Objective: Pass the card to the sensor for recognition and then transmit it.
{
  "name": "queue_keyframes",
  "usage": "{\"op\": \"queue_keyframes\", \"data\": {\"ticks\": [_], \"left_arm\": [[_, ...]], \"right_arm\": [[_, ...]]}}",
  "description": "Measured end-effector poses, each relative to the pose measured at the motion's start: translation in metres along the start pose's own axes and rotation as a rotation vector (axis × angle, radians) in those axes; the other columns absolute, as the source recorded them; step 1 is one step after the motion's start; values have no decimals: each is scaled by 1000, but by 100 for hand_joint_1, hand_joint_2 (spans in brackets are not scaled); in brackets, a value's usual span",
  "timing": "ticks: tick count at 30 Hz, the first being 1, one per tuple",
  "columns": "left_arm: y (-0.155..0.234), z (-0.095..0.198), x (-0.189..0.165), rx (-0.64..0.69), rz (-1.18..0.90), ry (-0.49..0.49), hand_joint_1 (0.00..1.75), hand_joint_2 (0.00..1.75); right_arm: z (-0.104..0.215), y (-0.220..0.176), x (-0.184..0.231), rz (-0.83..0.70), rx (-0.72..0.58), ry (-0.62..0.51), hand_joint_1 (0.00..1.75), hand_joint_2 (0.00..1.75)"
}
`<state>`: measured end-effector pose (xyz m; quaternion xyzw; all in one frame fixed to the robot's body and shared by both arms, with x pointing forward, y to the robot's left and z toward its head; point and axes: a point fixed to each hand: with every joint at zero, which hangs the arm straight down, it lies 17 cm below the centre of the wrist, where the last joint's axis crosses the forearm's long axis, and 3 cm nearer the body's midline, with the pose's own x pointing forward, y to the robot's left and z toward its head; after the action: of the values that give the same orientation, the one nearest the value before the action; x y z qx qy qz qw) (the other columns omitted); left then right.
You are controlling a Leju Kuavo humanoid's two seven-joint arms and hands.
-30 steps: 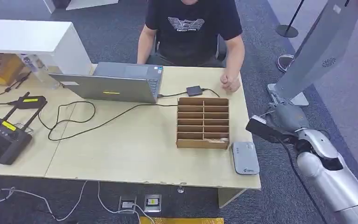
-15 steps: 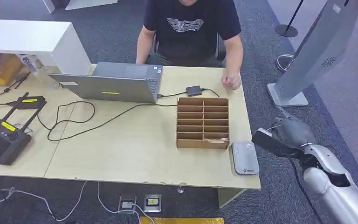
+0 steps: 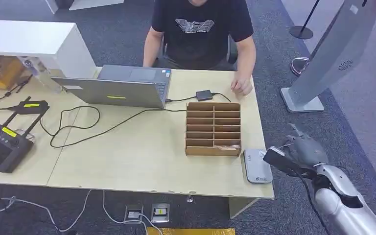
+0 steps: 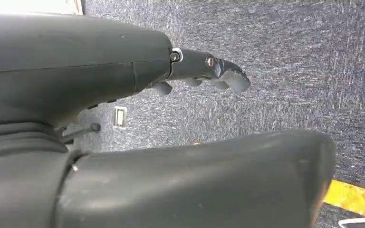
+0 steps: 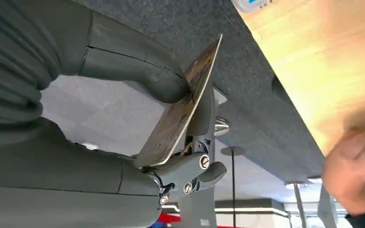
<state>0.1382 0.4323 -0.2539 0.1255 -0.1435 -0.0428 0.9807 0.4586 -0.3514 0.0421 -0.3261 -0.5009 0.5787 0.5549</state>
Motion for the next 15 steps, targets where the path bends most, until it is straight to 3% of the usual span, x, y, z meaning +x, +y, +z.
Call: {"op": "queue_keyframes", "data": {"ticks": [15], "left_arm": [[8, 0, -1, 9, -20, 0, 0, 0]], "right_arm": [[-1, 36, 8, -27, 47, 1, 175, 175]]}}
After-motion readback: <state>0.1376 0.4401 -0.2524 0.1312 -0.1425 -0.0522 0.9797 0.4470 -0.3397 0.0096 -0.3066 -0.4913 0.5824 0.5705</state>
